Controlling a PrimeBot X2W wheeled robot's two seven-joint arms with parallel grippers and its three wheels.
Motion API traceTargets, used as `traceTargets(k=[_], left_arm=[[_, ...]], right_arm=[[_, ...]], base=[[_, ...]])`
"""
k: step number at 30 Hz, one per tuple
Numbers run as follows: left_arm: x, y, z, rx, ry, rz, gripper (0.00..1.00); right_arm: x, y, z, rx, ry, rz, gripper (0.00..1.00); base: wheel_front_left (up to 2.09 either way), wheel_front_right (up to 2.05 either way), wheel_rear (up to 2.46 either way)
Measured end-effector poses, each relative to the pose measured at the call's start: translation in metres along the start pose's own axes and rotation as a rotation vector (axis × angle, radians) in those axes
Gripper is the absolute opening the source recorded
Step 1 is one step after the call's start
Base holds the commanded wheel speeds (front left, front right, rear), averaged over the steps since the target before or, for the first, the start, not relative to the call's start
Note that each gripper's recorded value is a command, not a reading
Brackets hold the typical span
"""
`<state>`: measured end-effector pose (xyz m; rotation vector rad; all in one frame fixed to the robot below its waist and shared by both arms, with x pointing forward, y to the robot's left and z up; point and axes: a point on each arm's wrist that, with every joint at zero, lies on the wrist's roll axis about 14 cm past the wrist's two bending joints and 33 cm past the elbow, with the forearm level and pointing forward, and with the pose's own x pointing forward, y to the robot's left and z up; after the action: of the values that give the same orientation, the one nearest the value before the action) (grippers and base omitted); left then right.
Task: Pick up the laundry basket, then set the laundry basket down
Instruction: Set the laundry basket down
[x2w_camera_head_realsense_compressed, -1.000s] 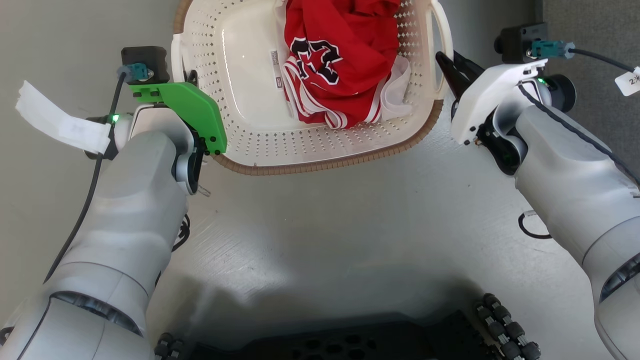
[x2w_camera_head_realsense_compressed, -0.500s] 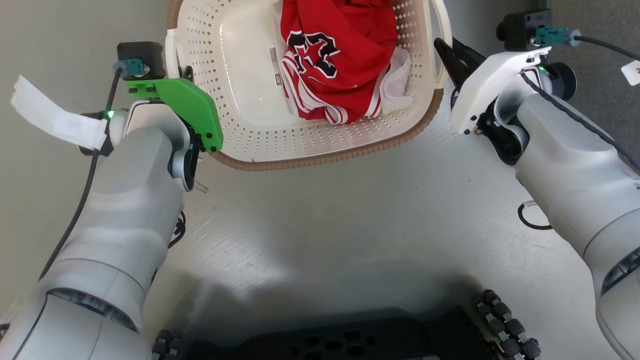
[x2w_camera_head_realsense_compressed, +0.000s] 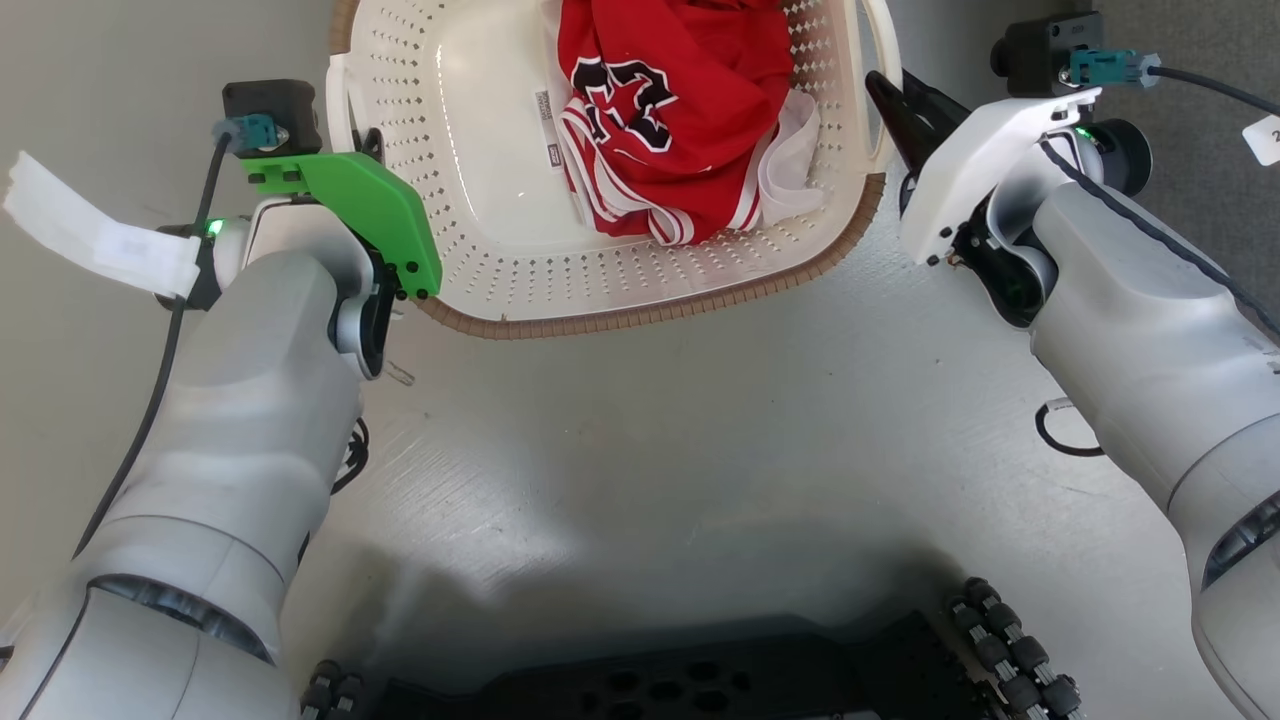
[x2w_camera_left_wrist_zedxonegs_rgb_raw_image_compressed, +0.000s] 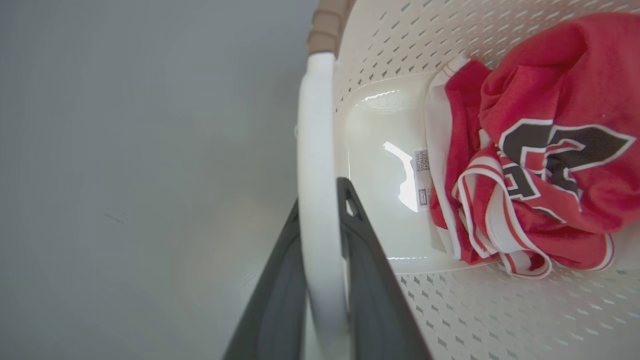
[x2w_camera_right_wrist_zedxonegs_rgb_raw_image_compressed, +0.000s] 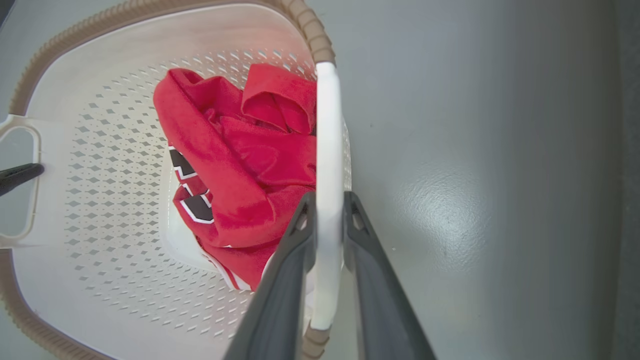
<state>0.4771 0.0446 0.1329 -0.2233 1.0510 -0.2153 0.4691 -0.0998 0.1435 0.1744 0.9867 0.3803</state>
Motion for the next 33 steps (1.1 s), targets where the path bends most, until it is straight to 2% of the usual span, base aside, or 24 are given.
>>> traceTargets(k=[4, 5, 6, 9, 17, 33], left_arm=[[-0.001, -0.002, 0.002, -0.016, -0.001, -0.018, 0.0], [-0.001, -0.004, 0.004, -0.025, -0.007, -0.027, 0.39], [-0.001, -0.005, 0.006, -0.038, -0.012, -0.033, 1.0], [-0.002, -0.012, 0.009, -0.048, -0.018, -0.07, 1.0], [-0.011, -0.02, 0.022, -0.042, -0.058, -0.096, 1.0], [-0.052, -0.018, 0.039, 0.002, -0.14, -0.05, 1.0]], right_arm=[[0.0, 0.001, 0.0, -0.005, 0.005, 0.002, 0.0], [-0.001, 0.001, 0.0, -0.008, 0.006, 0.002, 0.46], [-0.001, 0.001, 0.0, -0.011, 0.007, 0.002, 1.0], [-0.003, 0.005, -0.005, -0.03, 0.029, 0.011, 1.0], [-0.009, 0.013, 0.009, -0.054, -0.008, 0.029, 1.0], [-0.05, 0.012, 0.031, -0.049, -0.084, -0.02, 1.0]], base=[[0.0, 0.0, 0.0], [0.0, 0.0, 0.0], [0.0, 0.0, 0.0], [0.0, 0.0, 0.0], [0.0, 0.0, 0.0], [0.0, 0.0, 0.0]])
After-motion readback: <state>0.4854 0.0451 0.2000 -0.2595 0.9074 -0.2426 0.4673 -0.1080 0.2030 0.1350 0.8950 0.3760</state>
